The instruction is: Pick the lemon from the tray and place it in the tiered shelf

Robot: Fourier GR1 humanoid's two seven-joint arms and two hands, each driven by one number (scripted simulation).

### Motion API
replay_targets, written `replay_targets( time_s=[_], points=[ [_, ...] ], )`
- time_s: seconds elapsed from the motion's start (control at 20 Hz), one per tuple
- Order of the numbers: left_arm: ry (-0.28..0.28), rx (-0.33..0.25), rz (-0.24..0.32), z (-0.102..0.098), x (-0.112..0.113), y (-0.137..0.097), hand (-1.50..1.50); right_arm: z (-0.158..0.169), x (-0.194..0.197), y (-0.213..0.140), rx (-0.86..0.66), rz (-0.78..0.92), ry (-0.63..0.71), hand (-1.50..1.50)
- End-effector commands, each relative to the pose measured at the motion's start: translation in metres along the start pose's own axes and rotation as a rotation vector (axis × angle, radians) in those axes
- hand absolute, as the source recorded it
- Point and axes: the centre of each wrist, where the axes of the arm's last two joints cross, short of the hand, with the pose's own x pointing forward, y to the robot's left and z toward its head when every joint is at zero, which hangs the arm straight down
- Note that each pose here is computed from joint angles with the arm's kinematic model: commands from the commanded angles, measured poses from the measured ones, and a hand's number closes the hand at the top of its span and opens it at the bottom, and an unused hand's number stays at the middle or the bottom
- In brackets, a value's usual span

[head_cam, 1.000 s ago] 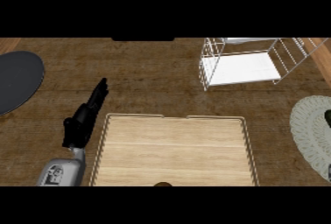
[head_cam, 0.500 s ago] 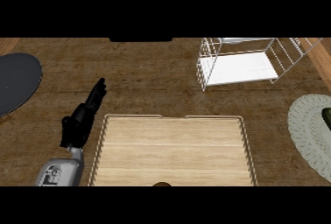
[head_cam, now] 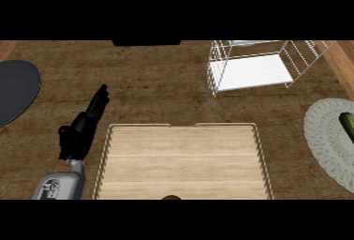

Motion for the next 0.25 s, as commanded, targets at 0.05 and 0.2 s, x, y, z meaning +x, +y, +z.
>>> replay_targets(
  time_s=[0.05, 0.2],
  points=[
    [-0.009, 0.012, -0.002, 0.010, -0.003, 0.005, 0.00, -0.003, -0.025, -0.073, 0.061, 0.091, 0.004, -1.50],
    [-0.014, -0.011, -0.002, 0.001, -0.006, -0.016, 0.00, -0.002, -0.047, -0.109, 0.069, 0.042, -0.002, -1.50]
  ],
)
